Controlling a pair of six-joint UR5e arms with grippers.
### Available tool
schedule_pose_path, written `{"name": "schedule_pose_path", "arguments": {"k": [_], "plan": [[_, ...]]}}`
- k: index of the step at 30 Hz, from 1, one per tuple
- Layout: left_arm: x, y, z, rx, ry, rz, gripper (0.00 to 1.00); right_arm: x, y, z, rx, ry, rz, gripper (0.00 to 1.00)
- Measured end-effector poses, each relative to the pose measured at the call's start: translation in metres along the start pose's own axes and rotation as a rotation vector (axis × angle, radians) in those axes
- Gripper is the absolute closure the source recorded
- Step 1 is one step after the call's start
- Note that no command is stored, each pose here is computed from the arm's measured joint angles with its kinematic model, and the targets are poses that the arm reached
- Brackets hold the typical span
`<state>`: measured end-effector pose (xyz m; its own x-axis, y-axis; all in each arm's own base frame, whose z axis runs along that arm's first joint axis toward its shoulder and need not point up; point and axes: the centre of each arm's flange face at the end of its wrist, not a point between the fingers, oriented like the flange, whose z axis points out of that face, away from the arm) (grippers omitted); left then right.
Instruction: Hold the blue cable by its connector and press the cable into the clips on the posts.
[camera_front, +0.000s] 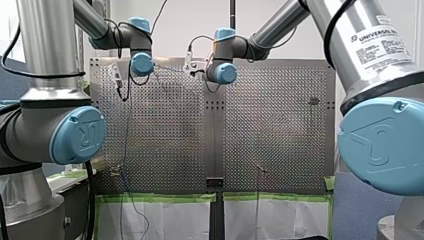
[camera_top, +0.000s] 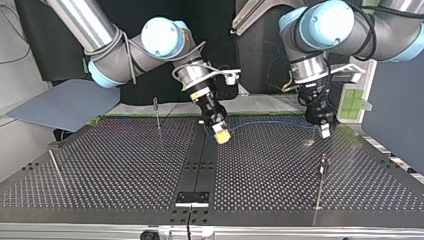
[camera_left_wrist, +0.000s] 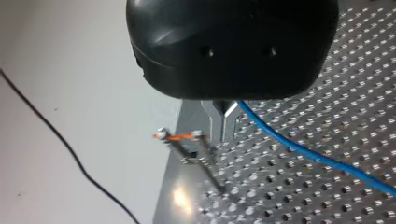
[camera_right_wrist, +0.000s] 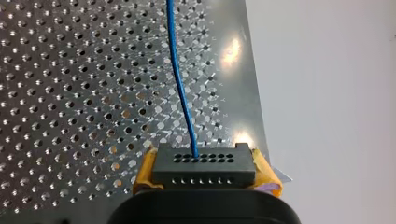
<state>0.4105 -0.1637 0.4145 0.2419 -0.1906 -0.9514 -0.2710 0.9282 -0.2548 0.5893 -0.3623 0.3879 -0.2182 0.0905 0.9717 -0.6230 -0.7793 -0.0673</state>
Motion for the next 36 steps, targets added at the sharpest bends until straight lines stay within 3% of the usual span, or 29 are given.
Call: {"name": "schedule_pose_path", "arguments": {"k": [7,18,26,36], "plan": [[-0.008,0.004,0.018,-0.020,-0.018,-0.001,1.00,-0.006,-0.008,0.013,0.013,-0.007,0.004,1.00],[-0.007,0.030,0.054,-0.022,-0.022,0.020,1.00,0.000,-0.021,0.034,0.031,0.013,0.008,1.00],[-0.012,0.044,0.088,-0.016,-0.035,0.031,1.00,0.000,-0.025,0.046,0.034,0.025,0.009,1.00],[-0.025,0.045,0.101,0.008,-0.059,0.020,1.00,0.009,-0.025,0.053,0.033,0.046,0.008,1.00]]}}
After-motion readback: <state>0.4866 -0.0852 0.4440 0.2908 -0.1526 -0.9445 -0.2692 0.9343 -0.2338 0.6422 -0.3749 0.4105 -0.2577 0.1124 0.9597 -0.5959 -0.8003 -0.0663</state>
